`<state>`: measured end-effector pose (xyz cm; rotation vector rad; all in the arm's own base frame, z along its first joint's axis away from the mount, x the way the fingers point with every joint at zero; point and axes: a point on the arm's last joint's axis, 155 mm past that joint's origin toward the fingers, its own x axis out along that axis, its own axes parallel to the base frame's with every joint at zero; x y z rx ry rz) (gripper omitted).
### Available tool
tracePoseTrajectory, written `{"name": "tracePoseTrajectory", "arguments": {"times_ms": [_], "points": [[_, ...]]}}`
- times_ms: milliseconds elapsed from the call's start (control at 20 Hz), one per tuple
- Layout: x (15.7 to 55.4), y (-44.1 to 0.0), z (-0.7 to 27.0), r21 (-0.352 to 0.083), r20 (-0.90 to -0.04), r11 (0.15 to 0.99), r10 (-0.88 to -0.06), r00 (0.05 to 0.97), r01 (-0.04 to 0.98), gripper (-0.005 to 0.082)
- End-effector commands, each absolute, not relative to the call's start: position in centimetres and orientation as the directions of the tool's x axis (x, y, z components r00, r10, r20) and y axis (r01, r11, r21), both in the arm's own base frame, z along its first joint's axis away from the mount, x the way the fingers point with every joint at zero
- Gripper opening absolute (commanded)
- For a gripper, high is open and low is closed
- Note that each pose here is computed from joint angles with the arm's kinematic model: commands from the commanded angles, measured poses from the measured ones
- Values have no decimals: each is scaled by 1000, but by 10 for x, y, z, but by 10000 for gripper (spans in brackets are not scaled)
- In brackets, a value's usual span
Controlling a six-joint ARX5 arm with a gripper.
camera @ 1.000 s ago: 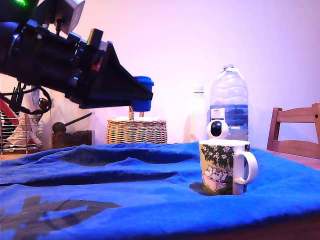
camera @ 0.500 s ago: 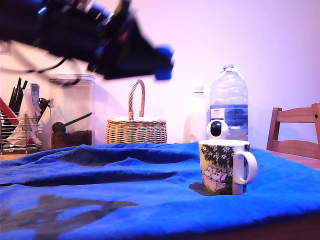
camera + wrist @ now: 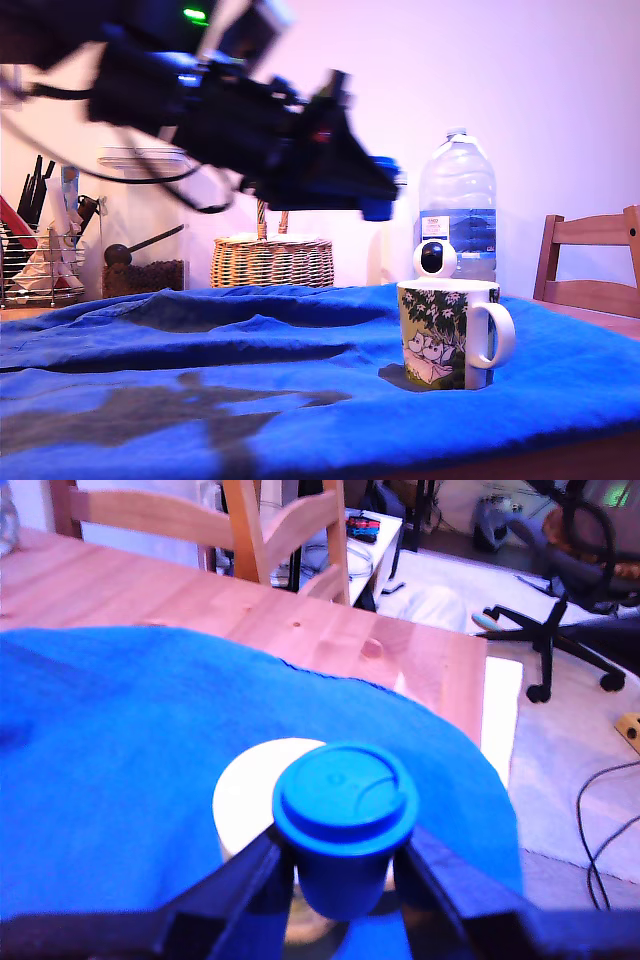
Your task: Pick up the coffee capsules on the table and drop them inside the coffee cup
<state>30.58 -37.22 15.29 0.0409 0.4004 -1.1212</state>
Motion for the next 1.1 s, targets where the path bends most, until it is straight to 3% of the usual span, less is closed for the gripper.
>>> {"name": "tracePoseTrajectory", "arguments": {"times_ms": [0,600,1050], "points": [[310,-380,147,-176,-351,438,-865,360,881,161],[330,-412,113,-232,-490,439,-824,286,868,161],[327,-409,101,-250,-529,447,-806,266,859,163]]}}
